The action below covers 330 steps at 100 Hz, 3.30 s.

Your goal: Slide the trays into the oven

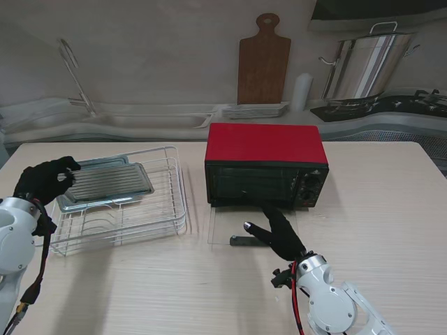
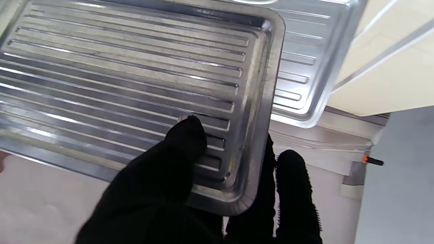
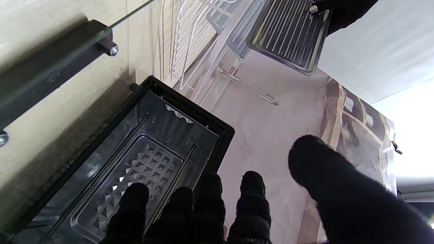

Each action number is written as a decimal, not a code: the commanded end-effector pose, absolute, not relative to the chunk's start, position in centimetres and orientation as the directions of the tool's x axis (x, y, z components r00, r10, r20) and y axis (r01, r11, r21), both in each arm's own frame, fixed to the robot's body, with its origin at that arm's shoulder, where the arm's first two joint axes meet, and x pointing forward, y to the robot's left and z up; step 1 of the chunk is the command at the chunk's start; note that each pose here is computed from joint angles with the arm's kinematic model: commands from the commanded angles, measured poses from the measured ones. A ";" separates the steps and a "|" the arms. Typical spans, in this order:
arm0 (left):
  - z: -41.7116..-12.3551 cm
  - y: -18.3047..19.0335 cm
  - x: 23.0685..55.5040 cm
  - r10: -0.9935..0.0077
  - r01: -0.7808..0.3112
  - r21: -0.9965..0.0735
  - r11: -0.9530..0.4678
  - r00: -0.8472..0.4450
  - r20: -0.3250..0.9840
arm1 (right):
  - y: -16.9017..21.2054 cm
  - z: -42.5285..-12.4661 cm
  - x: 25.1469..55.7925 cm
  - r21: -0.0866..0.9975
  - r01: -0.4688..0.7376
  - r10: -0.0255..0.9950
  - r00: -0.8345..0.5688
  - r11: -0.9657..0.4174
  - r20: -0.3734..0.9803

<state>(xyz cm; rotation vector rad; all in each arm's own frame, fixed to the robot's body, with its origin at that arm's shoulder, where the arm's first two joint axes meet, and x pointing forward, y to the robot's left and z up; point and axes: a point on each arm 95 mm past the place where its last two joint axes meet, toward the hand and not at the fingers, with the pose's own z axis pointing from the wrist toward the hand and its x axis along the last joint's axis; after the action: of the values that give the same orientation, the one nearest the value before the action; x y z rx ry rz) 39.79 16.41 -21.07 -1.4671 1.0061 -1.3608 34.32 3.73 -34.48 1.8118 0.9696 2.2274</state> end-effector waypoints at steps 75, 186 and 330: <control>-19.0 6.7 37.1 -0.883 -0.191 -0.908 -0.372 -0.227 0.410 | 6.2 -33.5 34.2 0.475 0.290 0.390 -0.304 -0.831 0.869; -19.2 0.2 40.3 -0.805 -0.362 -0.881 -0.304 -0.397 0.441 | 9.9 -33.4 33.6 0.392 0.331 0.271 -0.357 -0.858 0.894; -18.6 0.2 39.0 -0.777 -0.343 -0.911 -0.228 -0.499 0.383 | 11.2 -33.1 33.6 0.191 0.327 0.105 -0.262 -0.926 0.959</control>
<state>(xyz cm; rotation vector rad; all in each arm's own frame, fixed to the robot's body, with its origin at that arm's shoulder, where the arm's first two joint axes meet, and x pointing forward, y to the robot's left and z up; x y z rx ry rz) 39.45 0.45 -18.83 -1.3401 1.6717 -1.7799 34.12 10.26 -33.17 1.9612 0.6003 2.5333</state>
